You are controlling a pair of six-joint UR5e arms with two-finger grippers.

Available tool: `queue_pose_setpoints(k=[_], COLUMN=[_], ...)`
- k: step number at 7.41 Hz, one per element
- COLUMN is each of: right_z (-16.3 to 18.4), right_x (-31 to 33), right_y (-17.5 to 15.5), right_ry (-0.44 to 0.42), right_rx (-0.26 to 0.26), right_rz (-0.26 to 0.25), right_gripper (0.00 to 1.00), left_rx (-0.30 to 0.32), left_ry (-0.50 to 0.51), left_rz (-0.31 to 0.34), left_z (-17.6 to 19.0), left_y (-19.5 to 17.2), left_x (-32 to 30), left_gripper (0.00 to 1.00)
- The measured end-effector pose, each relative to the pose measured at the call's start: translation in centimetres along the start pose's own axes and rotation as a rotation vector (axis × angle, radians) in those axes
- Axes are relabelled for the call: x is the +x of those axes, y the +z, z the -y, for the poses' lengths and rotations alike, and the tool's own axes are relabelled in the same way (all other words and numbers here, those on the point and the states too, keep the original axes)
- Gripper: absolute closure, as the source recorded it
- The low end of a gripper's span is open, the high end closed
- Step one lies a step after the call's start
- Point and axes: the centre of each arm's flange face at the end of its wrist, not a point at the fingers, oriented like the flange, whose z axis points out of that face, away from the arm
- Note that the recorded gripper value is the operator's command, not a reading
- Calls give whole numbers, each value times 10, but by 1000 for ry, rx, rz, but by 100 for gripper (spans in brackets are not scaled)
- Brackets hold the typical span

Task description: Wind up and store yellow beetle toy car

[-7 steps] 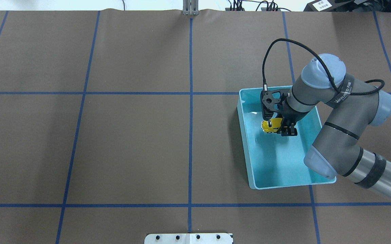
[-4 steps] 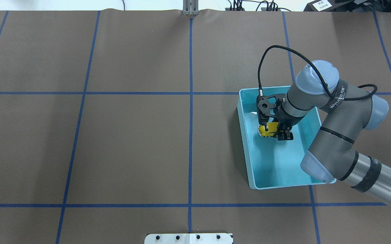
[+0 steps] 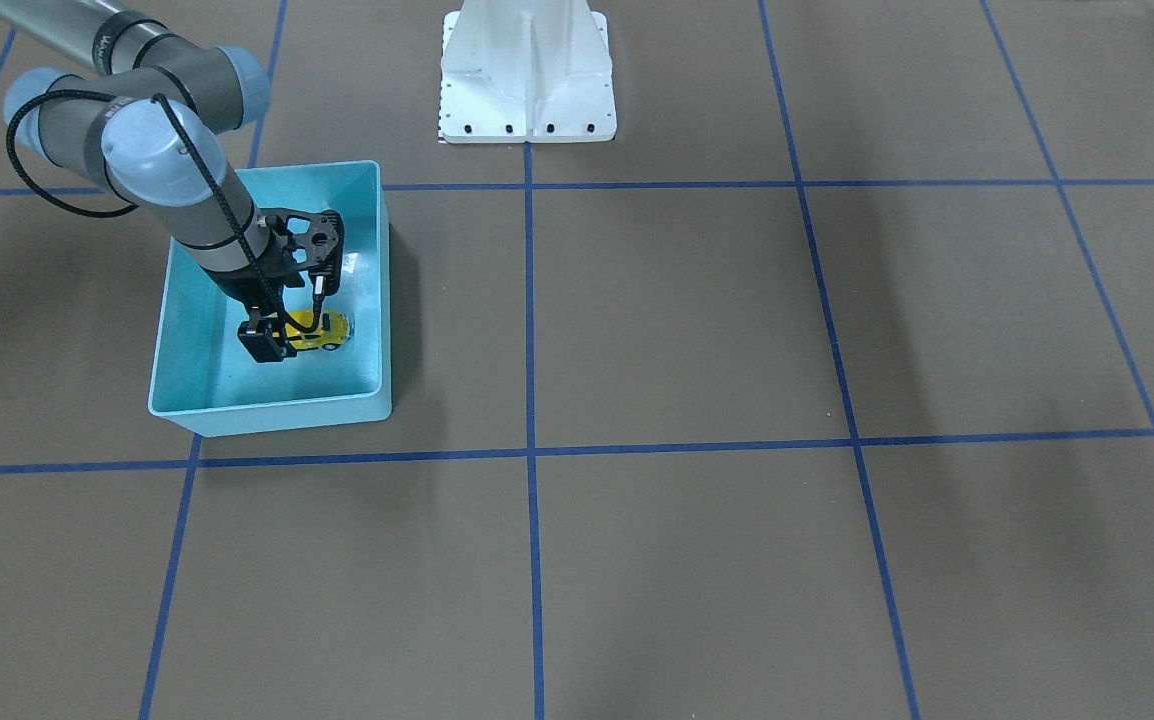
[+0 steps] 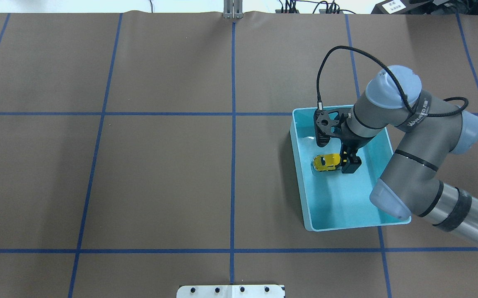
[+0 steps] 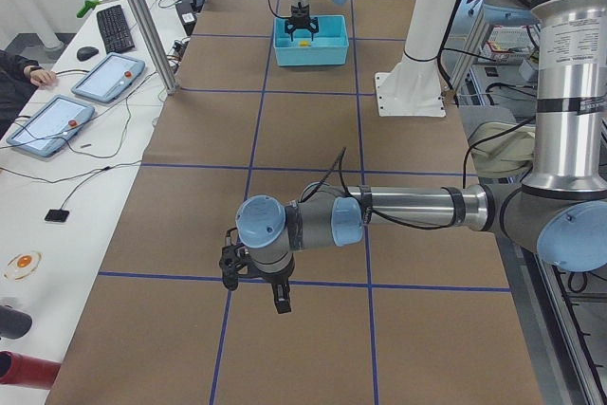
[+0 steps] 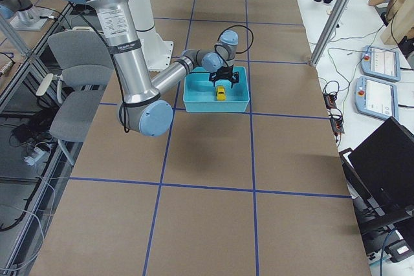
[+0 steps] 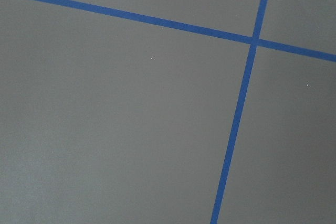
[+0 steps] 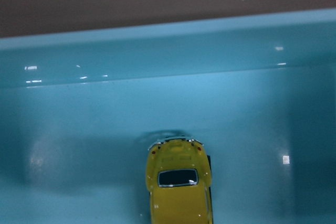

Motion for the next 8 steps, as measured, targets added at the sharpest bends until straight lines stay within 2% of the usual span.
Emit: queue_pose_setpoints(k=[1, 2, 3, 4, 5, 6, 8], right_z=[-21, -63, -126, -204, -279, -343, -436], right_x=[18, 39, 57, 66, 67, 60, 28], right_y=[-41, -89, -126, -150, -164, -171, -175], right_ry=[69, 178, 314, 468, 634, 841, 1260], right_rx=[12, 22, 25, 22, 13, 5, -3], right_rz=[0, -1, -5, -13, -24, -34, -42], right_gripper=[0, 0, 1, 1, 0, 0, 0], left_rx=[0, -1, -2, -2, -2, -1, -2], left_ry=[0, 1, 1, 2, 3, 4, 6], left_rz=[1, 1, 1, 1, 1, 1, 0], left_z=[0, 0, 0, 0, 0, 1, 1], left_y=[0, 0, 1, 1, 1, 1, 1], left_x=[0, -1, -1, -1, -2, -1, -1], left_gripper=[0, 0, 0, 0, 0, 0, 0])
